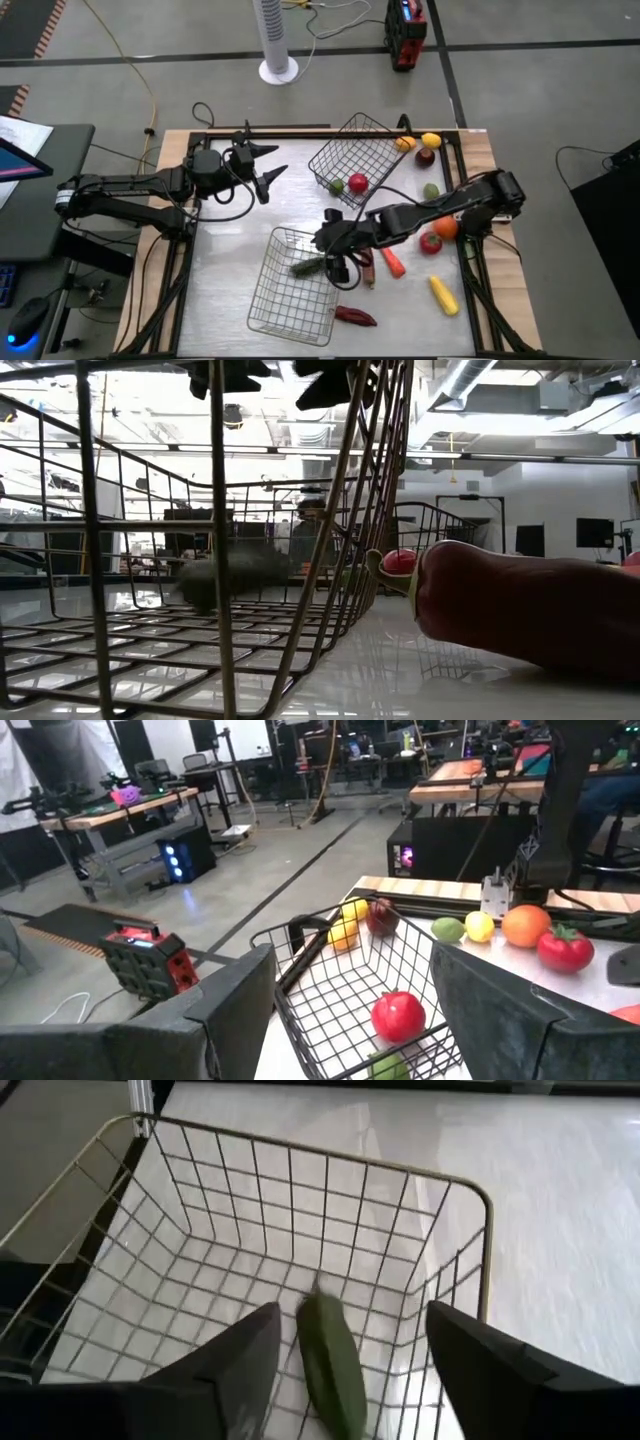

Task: Sort produce into baskets
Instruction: Put the white garlic into the gold wire basket

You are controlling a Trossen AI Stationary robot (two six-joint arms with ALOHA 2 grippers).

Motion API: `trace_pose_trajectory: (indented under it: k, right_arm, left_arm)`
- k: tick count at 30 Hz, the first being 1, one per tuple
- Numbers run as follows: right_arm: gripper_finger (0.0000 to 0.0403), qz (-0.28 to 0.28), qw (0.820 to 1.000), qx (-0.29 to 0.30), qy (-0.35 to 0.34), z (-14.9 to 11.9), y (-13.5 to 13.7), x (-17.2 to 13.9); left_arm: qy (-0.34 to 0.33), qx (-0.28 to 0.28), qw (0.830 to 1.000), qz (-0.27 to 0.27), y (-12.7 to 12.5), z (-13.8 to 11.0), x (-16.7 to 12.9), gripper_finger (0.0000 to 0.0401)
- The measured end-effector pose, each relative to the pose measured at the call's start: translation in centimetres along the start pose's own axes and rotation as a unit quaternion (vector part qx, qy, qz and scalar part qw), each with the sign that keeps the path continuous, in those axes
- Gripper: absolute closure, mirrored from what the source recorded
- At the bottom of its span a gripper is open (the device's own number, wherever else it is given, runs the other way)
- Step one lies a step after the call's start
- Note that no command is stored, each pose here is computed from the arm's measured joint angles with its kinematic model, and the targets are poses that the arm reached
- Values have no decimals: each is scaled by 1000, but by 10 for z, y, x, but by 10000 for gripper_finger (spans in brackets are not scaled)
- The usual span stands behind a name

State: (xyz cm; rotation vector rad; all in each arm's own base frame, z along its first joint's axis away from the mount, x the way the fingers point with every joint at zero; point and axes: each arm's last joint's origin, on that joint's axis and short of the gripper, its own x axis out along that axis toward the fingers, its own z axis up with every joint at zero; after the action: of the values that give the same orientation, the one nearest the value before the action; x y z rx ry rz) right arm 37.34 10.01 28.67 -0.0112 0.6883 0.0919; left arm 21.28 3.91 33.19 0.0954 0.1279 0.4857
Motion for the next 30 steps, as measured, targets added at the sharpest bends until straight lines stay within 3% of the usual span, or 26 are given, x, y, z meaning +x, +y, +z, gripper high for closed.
trace_pose_trajectory:
  k: [7,14,24,30]
  right_arm:
    - [98,-47,994,23,99,3,-5,-57]
    - [101,-164,967,49,190,-44,2,-97]
    - [85,-203,953,118,193,-128,-14,-86]
    - [58,-201,950,136,196,-151,-35,-68]
  left_arm:
    - [3,1,1000,0,0,-1,0,146]
    - [3,1,1000,0,0,-1,0,146]
    - [3,-9,1000,-2,0,-1,0,145]
    - [3,-9,1000,-2,0,-1,0,145]
